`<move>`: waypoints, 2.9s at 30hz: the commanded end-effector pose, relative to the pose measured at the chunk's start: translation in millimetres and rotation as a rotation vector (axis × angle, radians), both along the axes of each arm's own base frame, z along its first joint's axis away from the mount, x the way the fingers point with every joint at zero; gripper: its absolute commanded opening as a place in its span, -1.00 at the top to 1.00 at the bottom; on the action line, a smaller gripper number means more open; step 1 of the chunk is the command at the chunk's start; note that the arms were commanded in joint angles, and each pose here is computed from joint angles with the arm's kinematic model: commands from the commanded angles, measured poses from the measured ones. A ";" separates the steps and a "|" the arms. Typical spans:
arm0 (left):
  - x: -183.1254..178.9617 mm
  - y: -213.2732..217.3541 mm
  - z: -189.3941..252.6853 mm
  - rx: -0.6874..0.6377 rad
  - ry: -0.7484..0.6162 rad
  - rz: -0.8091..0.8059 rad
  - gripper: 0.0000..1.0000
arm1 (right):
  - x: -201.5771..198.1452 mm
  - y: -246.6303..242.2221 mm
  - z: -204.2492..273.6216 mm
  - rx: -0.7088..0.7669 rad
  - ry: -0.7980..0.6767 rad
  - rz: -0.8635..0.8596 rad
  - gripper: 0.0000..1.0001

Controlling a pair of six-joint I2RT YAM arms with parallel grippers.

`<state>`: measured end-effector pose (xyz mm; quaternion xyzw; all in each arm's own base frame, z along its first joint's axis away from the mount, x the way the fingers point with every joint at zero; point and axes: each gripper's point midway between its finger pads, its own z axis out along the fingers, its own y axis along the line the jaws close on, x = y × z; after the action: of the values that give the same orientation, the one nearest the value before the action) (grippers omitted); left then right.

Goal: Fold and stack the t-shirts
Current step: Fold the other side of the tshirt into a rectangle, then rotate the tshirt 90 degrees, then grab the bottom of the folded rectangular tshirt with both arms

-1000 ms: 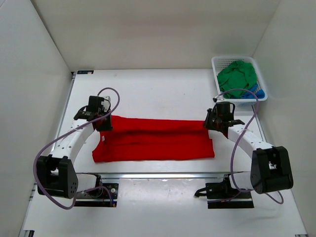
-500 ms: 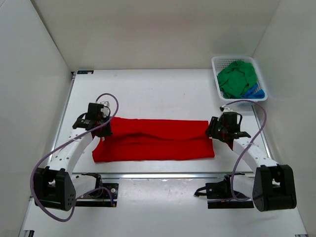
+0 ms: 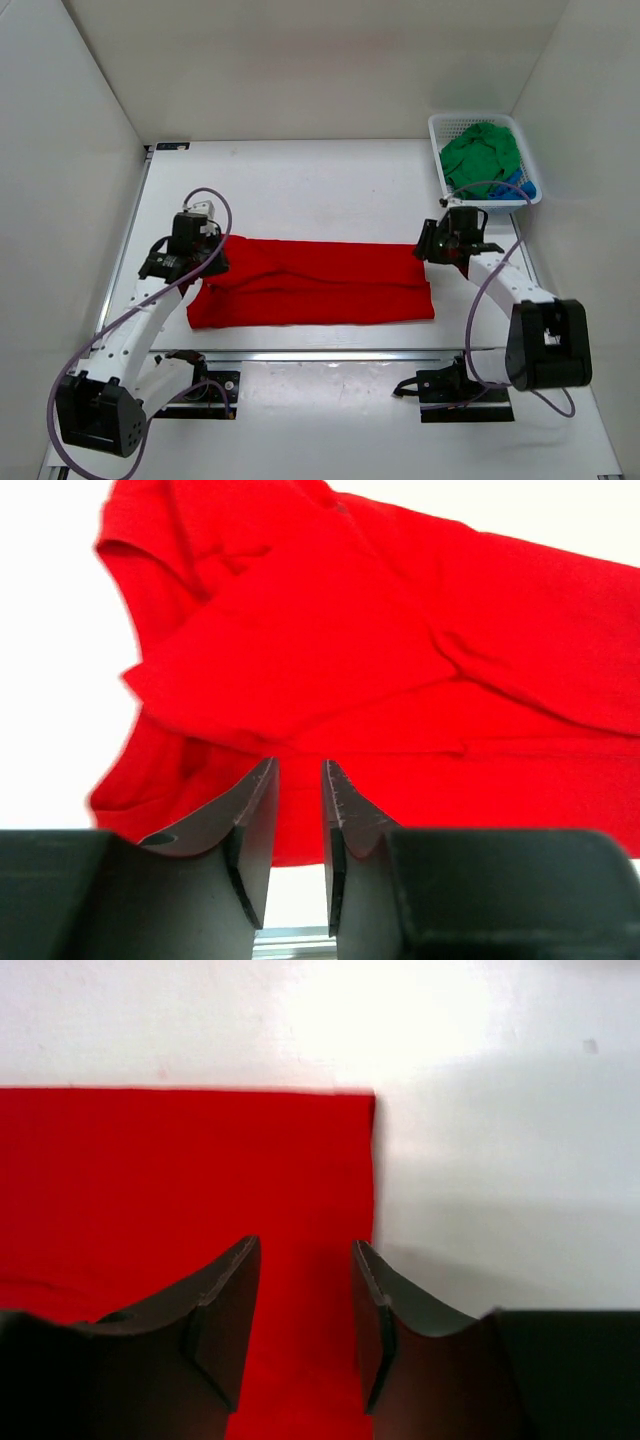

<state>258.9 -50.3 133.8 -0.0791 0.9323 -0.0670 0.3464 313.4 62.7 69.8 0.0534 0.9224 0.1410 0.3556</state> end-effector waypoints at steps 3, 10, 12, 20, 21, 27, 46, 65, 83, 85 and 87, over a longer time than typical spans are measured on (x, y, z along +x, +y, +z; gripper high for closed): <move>-2.2 -34.2 -22.2 -0.043 -0.008 0.008 0.29 | 44.6 18.8 12.0 -0.041 -0.061 0.103 0.70; 9.2 -53.7 -74.6 -0.021 0.103 0.026 0.34 | 51.0 36.7 -11.3 -0.006 0.026 0.138 1.00; 17.3 -56.3 -90.6 0.033 0.150 0.022 0.35 | 50.0 32.9 -27.0 0.005 0.083 0.114 0.99; 93.6 -57.1 -109.5 0.207 0.226 0.006 0.33 | 9.8 21.6 -69.2 -0.016 0.324 -0.014 1.00; 113.6 -60.8 -110.5 0.201 0.223 0.004 0.35 | -1.7 23.0 -72.9 -0.014 0.346 -0.034 1.00; 216.8 -95.1 -100.9 0.244 0.220 -0.075 0.36 | -74.4 79.0 -81.8 0.084 0.422 -0.056 0.99; 311.5 -172.3 -92.0 0.097 0.108 -0.212 0.45 | -157.5 192.8 -62.8 0.356 0.393 0.159 0.99; 104.4 -120.6 72.5 -0.028 -0.040 -0.213 0.00 | -51.3 154.0 39.4 0.103 0.007 0.402 0.13; -106.8 -125.4 -89.7 -0.336 0.234 -0.188 -0.07 | -170.7 162.5 -40.2 0.320 0.365 0.347 -0.13; -106.2 -131.6 -89.7 -0.355 0.221 -0.178 -0.07 | -171.0 166.8 -41.8 0.302 0.373 0.358 -0.14; -111.5 -141.0 -88.2 -0.371 0.219 -0.201 -0.08 | -172.9 170.9 -45.9 0.288 0.392 0.365 -0.11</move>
<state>144.4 -169.4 34.6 -0.0458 0.9537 -0.2176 0.2026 144.4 230.5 32.8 -0.0400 0.9318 0.3313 0.1426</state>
